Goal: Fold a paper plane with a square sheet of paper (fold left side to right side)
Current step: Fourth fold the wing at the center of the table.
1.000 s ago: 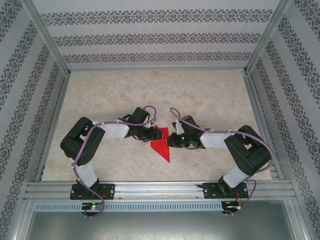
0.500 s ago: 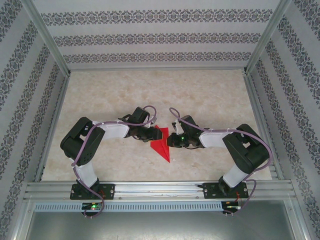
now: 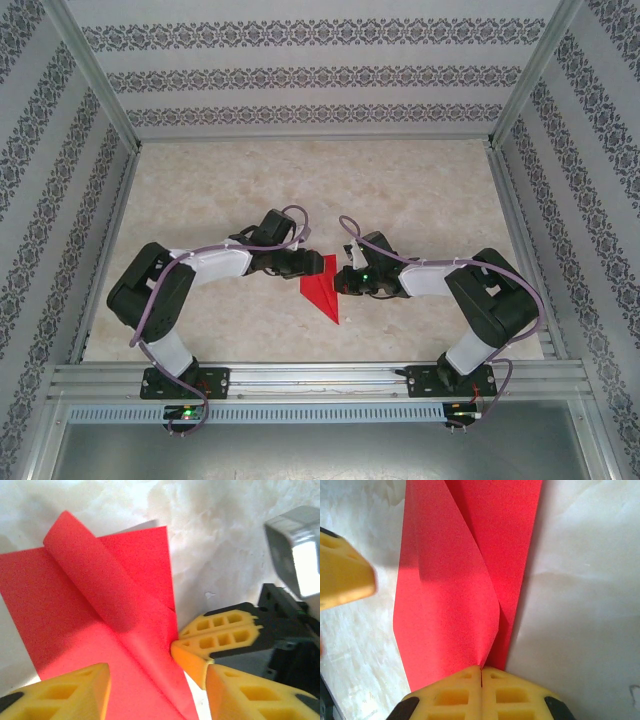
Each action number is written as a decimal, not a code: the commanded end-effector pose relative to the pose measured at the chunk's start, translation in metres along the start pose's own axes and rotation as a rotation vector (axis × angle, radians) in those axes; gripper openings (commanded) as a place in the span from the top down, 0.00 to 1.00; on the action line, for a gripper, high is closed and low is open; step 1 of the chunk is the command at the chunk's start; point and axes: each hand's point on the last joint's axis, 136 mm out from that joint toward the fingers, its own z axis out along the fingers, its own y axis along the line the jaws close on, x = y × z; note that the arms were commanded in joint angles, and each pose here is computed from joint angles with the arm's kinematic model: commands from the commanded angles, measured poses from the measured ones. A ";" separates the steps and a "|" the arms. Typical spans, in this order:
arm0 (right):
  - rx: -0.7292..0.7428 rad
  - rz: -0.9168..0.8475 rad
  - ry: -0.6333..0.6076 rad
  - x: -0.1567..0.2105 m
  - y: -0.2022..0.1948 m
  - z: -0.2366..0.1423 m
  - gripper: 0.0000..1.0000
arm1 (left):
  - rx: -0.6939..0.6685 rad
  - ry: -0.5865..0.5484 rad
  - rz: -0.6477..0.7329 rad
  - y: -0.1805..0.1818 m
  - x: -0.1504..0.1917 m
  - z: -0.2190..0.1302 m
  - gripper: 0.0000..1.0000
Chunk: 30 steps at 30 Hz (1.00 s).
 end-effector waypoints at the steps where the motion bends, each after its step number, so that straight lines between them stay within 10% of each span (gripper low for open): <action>1: 0.175 0.066 0.070 0.034 -0.045 0.008 1.00 | 0.004 0.003 0.029 -0.007 0.002 -0.008 0.55; 10: 0.180 0.063 0.075 0.037 -0.045 0.009 1.00 | 0.169 0.072 0.013 -0.027 0.005 0.010 0.91; 30: 0.201 0.062 0.096 0.041 -0.048 0.011 1.00 | 0.043 0.155 -0.015 0.012 0.017 0.041 0.99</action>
